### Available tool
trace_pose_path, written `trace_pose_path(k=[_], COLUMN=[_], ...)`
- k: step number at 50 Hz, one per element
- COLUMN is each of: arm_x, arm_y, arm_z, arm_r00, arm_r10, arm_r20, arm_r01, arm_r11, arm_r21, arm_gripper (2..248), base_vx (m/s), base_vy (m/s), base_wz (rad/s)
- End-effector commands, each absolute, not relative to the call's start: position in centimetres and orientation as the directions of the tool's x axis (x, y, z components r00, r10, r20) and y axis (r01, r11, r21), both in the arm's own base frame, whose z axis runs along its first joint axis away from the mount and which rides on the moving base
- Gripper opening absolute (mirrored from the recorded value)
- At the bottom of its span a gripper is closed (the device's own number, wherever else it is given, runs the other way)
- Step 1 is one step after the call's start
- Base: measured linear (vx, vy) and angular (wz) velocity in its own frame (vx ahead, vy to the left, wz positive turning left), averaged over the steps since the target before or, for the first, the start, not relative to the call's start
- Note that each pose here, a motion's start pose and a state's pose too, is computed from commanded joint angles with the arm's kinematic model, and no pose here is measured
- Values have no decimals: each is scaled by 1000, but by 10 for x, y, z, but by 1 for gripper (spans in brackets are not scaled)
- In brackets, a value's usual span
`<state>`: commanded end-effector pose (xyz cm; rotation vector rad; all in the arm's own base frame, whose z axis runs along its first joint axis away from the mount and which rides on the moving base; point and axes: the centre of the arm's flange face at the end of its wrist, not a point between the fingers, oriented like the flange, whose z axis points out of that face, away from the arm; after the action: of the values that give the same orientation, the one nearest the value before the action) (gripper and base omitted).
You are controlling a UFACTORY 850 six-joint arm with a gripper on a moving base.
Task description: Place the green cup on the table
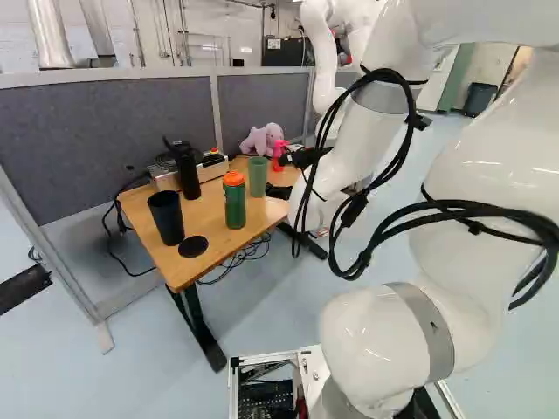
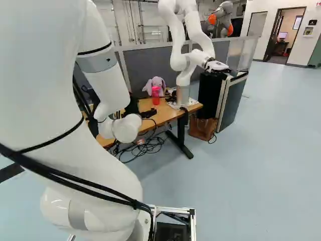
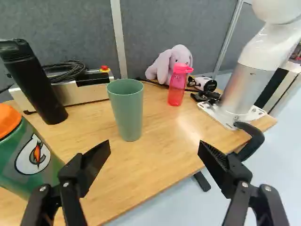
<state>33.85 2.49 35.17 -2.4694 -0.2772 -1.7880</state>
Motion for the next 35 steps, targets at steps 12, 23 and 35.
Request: trace_pose_path(k=[12,23,35], arm_x=[322,305,290], arm_y=[18,12,7], arm_z=[358,362,364], arm_r00=[310,316,321], arm_r10=[78,54,32], arm_r20=[948,947,947], arm_r01=[144,96,55], arm_r11=[-989,-995,-998], arm_r21=[34,25,15], arm_gripper=[247,247,247], base_vx=[0,0,0], base_vy=[0,0,0], base_wz=[0,0,0])
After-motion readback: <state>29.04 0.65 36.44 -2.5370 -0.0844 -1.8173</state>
